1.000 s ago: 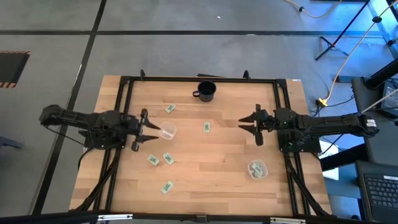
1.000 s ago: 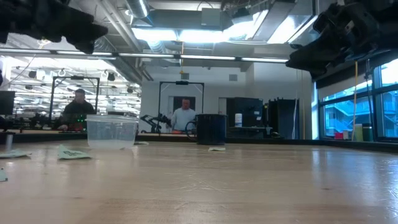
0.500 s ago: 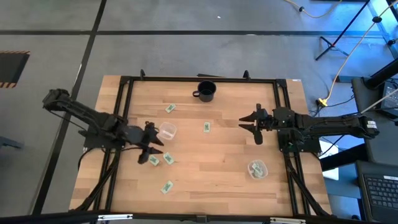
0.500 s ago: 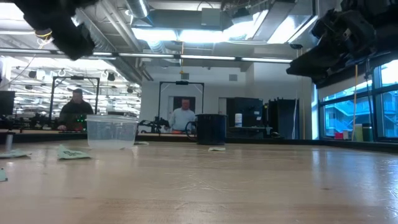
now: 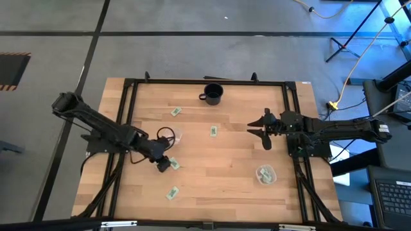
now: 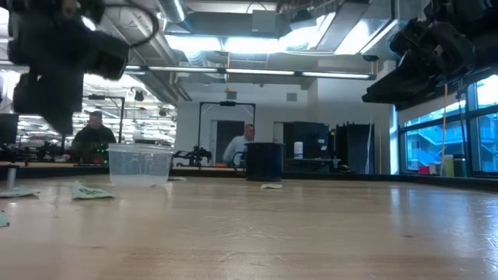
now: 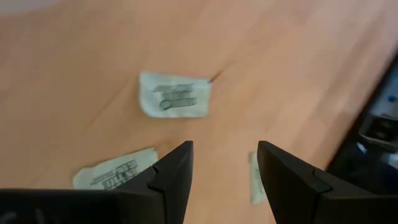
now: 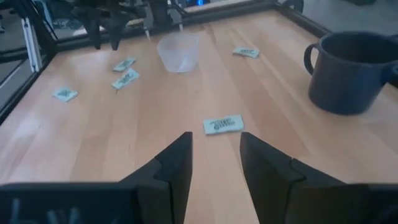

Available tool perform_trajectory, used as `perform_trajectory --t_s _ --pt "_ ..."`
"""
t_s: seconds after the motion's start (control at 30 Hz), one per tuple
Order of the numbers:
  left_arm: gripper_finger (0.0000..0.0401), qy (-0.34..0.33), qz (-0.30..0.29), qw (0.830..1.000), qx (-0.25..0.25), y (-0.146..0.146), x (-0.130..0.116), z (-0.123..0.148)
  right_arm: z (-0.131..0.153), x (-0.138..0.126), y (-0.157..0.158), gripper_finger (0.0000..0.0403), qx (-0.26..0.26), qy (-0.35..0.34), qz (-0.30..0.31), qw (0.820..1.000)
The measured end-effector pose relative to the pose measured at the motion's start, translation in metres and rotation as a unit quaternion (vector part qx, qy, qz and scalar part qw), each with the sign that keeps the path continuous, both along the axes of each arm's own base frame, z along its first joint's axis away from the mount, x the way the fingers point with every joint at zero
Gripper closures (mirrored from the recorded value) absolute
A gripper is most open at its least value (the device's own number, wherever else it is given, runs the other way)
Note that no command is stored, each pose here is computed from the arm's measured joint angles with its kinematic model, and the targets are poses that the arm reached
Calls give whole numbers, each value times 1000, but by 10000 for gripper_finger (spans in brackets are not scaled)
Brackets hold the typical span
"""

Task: Pick and place items into bin
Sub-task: Put the white stevia packet into the top transparent bin

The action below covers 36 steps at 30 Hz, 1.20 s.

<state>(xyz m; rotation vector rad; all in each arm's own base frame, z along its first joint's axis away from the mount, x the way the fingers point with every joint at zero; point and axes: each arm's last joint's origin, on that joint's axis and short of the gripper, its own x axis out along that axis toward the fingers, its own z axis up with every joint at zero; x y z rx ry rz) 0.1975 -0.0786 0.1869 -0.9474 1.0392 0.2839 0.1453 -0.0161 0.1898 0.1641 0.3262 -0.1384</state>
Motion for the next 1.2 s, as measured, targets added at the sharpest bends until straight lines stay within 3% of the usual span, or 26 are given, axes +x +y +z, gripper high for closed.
perform_trajectory --t_s 0.17,0.37,0.67,1.2 --pt "228 51 67 996 -19 4 8 -16 -4 -1 0 265 2 20 0 1000" --pt "228 82 103 991 -14 14 15 -29 -4 -1 0 265 2 20 0 1000" --pt "228 115 112 987 -27 21 21 -40 -4 -1 0 265 2 21 0 1000" --pt "243 116 105 987 -40 17 32 -54 -5 -2 0 265 2 29 1 1000"
